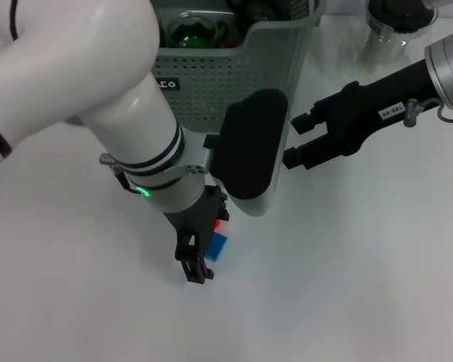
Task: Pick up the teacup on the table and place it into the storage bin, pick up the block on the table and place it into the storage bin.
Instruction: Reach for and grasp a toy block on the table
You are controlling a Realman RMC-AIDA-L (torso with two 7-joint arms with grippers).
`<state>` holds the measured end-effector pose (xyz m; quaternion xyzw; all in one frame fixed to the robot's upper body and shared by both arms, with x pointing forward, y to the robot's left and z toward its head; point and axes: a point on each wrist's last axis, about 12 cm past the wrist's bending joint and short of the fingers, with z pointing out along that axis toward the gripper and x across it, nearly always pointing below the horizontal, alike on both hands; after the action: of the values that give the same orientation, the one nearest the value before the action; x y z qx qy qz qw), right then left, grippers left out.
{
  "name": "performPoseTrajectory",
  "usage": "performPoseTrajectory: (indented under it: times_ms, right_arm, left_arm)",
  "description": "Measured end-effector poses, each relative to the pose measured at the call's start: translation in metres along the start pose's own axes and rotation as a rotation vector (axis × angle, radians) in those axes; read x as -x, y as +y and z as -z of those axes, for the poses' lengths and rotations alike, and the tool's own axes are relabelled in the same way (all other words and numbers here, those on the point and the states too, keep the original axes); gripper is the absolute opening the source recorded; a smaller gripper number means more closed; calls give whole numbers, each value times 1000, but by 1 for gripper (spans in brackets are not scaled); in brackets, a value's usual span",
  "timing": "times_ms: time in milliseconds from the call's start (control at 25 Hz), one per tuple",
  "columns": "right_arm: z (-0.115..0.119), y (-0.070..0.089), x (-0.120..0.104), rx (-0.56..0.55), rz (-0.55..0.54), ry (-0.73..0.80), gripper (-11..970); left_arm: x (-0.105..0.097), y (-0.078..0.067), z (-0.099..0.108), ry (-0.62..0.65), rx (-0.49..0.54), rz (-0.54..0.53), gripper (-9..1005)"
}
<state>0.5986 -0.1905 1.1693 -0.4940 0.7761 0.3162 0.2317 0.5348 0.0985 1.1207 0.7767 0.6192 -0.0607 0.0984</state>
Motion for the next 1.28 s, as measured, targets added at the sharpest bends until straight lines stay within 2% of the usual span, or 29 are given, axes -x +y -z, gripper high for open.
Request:
performPoseTrajectory:
  times_ms: [320,960,1080,1280]
  right_arm:
    - [0,0,0,1,-3,0,767]
    - [0,0,-1,0,0,0,767]
    - [0,0,-1,0,-1,0,767]
    - [0,0,-2,0,-1,0,767]
  left_arm:
    - [4,-2,-3,4,-4,-27,949]
    - [4,-2,-5,5,-1,-32,792]
    - [4,-2,-5,3,-2,-32,652]
    - [4,-2,-7,5,-6,-30,658]
